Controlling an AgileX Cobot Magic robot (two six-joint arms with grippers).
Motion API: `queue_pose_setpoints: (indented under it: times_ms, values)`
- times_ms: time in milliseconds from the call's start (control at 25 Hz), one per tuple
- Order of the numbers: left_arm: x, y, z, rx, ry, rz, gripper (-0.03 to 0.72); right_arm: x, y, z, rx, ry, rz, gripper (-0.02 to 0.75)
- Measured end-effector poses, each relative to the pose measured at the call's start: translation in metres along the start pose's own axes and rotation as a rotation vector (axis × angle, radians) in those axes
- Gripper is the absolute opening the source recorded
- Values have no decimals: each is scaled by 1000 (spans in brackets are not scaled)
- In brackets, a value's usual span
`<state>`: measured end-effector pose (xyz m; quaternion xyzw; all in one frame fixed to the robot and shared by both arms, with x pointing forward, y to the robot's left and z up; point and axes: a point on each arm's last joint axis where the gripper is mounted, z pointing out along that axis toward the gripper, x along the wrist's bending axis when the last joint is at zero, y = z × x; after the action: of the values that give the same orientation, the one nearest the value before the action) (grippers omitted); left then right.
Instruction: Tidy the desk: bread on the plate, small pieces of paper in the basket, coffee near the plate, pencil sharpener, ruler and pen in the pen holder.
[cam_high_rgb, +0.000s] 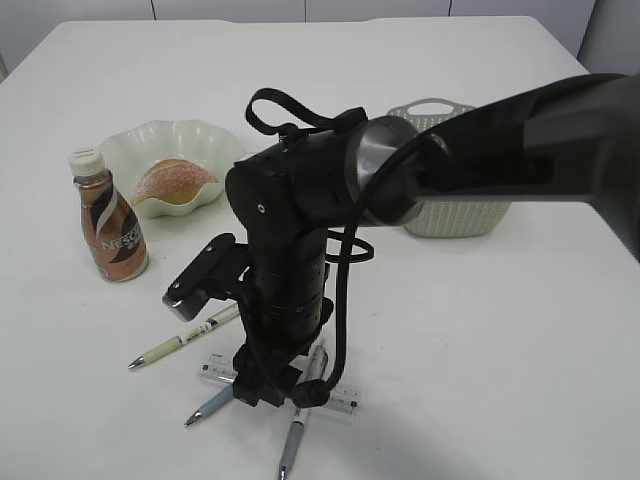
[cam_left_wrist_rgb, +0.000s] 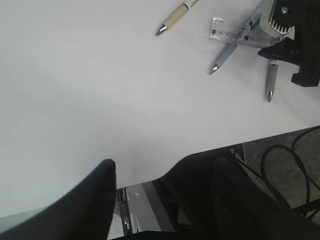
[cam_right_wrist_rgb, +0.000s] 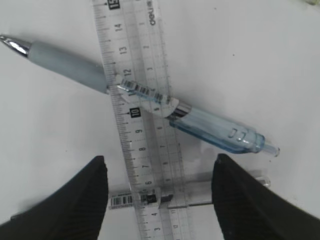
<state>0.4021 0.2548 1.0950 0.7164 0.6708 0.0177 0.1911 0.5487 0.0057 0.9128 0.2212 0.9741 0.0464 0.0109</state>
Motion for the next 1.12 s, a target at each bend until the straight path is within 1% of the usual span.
queue_pose_setpoints:
  times_ms: [560,1120]
  values:
    - [0,0,0,0,0,1,449,0,0,0,2,1,0,482]
    - [0,0,0,0,0,1,449,0,-1,17,30,14,4,482]
